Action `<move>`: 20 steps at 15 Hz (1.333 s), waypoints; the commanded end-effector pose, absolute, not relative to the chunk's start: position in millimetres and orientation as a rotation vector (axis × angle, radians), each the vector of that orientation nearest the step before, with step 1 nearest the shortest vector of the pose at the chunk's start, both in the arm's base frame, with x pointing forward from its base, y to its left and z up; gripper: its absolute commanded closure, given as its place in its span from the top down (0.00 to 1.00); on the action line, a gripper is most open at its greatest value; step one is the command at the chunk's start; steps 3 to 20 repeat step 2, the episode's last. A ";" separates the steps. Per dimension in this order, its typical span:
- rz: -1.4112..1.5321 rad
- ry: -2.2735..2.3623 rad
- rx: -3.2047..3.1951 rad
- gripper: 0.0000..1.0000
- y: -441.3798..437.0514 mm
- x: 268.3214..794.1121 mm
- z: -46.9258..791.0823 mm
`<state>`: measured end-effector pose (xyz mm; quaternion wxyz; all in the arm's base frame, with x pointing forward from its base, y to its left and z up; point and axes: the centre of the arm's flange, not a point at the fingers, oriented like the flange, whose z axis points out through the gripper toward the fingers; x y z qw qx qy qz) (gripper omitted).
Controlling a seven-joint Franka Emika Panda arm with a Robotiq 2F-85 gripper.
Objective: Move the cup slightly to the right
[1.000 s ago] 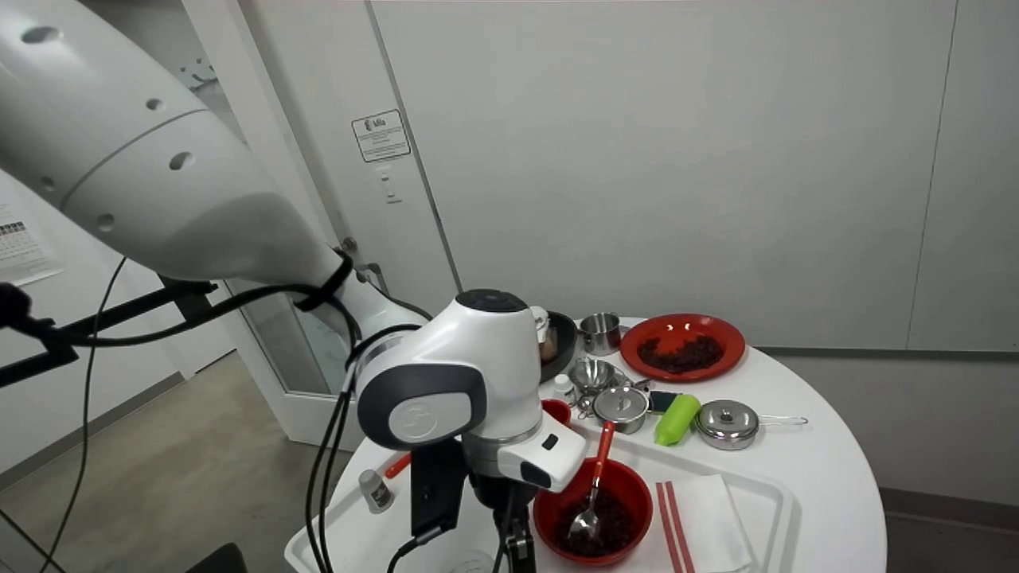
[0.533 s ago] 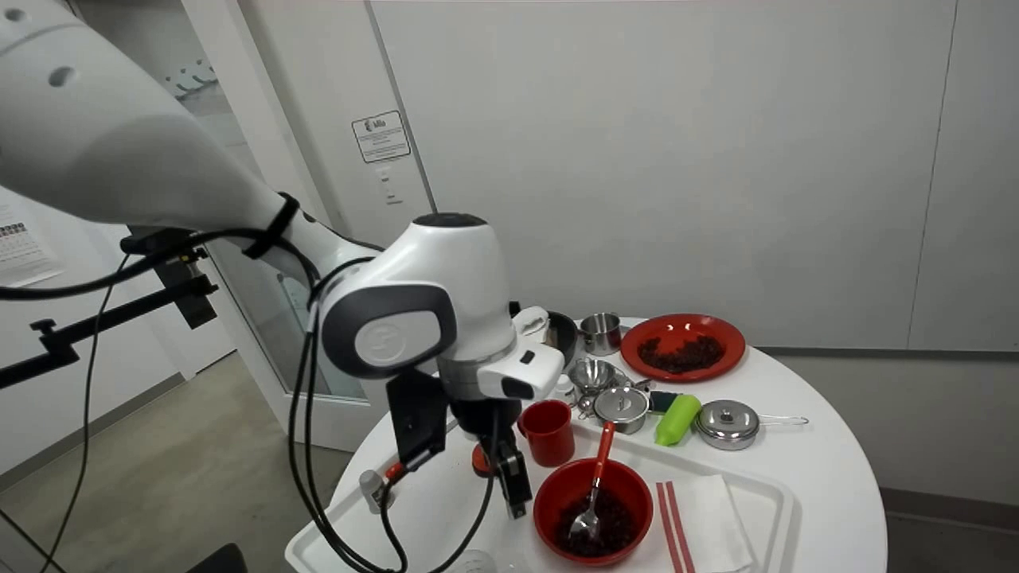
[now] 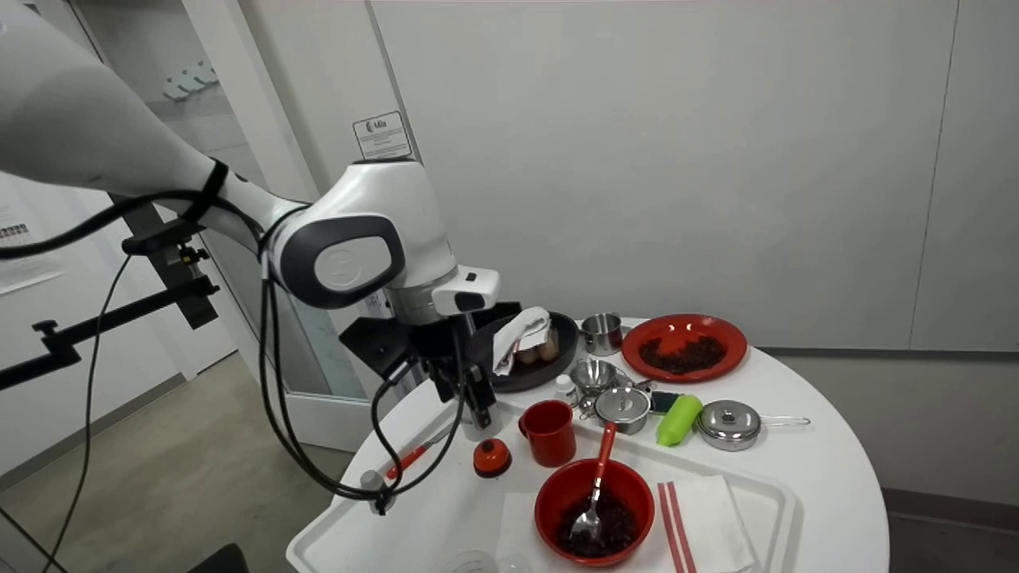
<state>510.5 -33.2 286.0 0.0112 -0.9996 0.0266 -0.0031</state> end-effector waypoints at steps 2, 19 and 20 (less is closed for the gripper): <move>-0.022 0.057 -3.118 1.00 -25.8 510.9 290.2; -0.022 0.057 -3.118 1.00 -25.8 510.9 290.2; -0.022 0.057 -3.118 1.00 -25.8 510.9 290.2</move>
